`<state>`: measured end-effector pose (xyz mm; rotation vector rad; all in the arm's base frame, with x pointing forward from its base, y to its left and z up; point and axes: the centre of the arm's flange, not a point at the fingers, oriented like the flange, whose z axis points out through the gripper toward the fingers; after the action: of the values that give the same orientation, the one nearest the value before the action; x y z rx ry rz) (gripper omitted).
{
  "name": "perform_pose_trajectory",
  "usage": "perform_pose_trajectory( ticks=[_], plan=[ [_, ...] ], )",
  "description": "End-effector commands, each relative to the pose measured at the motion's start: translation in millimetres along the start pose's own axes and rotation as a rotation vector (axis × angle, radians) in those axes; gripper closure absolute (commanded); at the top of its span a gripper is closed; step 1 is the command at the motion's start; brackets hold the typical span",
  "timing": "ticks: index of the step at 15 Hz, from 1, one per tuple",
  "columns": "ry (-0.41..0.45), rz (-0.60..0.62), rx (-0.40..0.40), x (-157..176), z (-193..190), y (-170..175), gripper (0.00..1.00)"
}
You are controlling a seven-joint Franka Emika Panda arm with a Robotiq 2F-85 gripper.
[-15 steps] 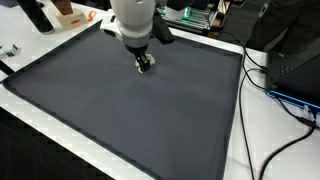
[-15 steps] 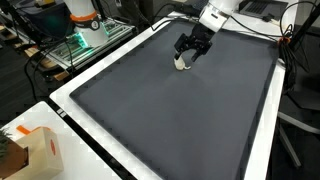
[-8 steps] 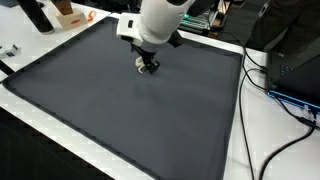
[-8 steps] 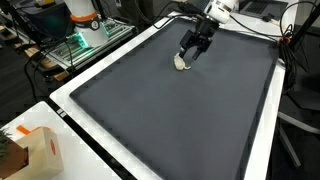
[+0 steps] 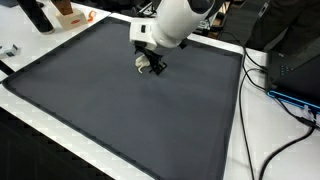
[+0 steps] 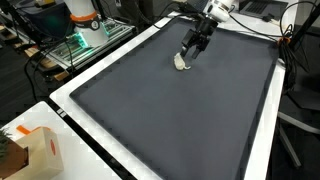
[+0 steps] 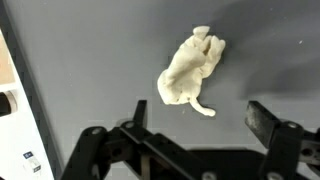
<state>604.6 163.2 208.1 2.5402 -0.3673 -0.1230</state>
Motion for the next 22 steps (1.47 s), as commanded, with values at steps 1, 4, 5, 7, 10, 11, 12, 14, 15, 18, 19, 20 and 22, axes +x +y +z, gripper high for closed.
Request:
perform_pose_trajectory(
  ticks=[1,4,5,7,10,11,12,14,15,18,19,20,22],
  plan=[
    [0.042,-0.039,-0.006,-14,6,3,0.0],
    [0.056,-0.061,0.005,-19,5,3,0.0],
    [0.055,-0.074,0.01,-21,5,3,0.0],
    [0.052,-0.099,0.02,-24,3,4,0.0],
    [0.049,-0.139,0.029,-29,1,7,0.0],
    [0.042,-0.148,0.028,-31,0,9,0.0],
    [0.044,-0.165,0.023,-33,-1,10,0.0],
    [0.027,-0.198,0.012,-35,-3,14,0.0],
    [0.014,-0.213,0.0,-36,-3,17,0.0],
    [0.004,-0.277,0.005,-39,-5,25,0.0],
    [0.001,-0.298,0.007,-40,-6,27,0.0],
    [-0.003,-0.32,0.02,-41,-7,31,0.0],
    [-0.013,-0.368,0.03,-41,-8,37,0.0]
  ],
)
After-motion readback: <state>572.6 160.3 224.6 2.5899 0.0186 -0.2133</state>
